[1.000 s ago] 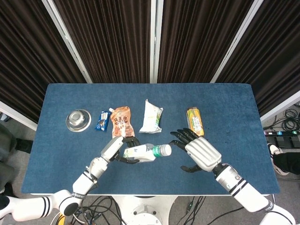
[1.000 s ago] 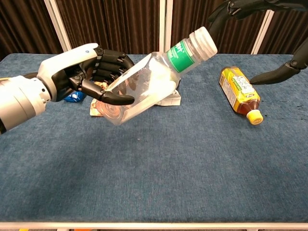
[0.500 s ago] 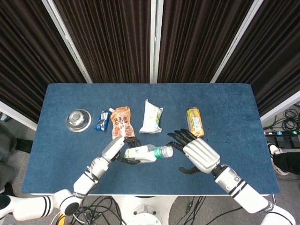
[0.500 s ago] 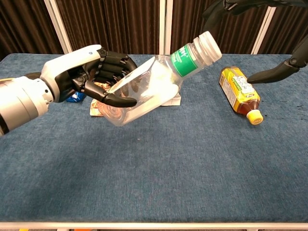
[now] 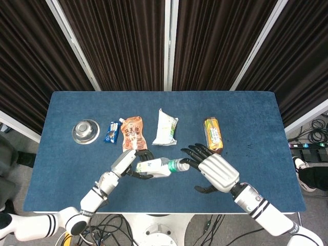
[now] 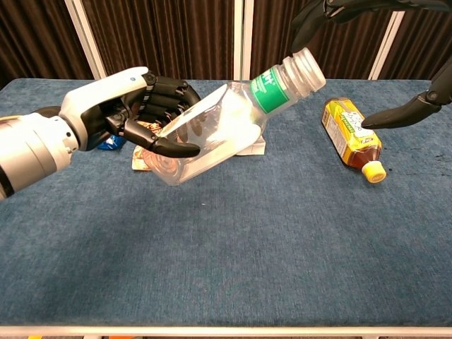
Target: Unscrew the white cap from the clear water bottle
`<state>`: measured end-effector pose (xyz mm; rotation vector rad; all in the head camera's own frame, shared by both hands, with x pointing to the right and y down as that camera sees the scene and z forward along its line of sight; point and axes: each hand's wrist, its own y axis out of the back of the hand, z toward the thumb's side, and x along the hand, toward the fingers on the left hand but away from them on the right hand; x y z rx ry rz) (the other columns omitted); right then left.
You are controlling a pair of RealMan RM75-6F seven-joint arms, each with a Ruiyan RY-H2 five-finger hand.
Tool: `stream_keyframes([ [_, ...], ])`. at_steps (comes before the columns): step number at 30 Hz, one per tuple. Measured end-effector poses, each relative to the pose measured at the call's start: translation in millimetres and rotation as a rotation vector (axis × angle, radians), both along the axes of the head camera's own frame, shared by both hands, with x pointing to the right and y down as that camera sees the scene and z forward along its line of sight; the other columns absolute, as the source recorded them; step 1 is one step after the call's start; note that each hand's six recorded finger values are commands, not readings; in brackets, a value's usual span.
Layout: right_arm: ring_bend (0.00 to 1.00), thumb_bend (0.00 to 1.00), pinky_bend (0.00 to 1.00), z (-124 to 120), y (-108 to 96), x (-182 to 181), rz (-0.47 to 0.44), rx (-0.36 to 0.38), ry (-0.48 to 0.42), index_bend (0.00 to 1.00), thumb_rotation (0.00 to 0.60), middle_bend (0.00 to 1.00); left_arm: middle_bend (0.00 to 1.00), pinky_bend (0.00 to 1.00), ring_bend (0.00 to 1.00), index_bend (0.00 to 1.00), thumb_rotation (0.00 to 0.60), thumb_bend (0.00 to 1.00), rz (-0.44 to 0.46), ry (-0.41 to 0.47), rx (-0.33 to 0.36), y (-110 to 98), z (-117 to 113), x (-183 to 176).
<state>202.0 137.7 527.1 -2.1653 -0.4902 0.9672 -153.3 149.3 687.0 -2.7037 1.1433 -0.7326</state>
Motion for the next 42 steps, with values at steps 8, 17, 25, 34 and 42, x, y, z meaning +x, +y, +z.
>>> stream_keyframes([
  [8,0.0,0.11,0.0,-2,-1,-2,0.005,0.012,-0.022,0.21,0.6,0.05,0.58,0.55,0.5,0.66,0.6,0.21,-0.004,0.002,-0.004,1,1,0],
  [17,0.0,0.15,0.0,-4,-15,-9,0.058,0.092,-0.084,0.27,0.6,0.08,0.58,0.55,0.5,0.67,0.6,0.21,-0.027,0.04,-0.014,-1,-4,2],
  [25,0.0,0.19,0.0,2,-23,-15,0.085,0.144,-0.097,0.37,0.6,0.1,0.58,0.55,0.5,0.67,0.6,0.21,-0.028,0.051,-0.02,-3,-6,3],
  [34,0.0,0.2,0.0,5,-26,-14,0.097,0.141,-0.081,0.38,0.6,0.1,0.58,0.55,0.5,0.67,0.6,0.21,-0.025,0.052,-0.017,-2,-7,2],
  [42,0.0,0.22,0.0,7,-27,-13,0.098,0.137,-0.075,0.4,0.6,0.11,0.58,0.55,0.5,0.67,0.6,0.21,-0.022,0.052,-0.017,-2,-7,3],
])
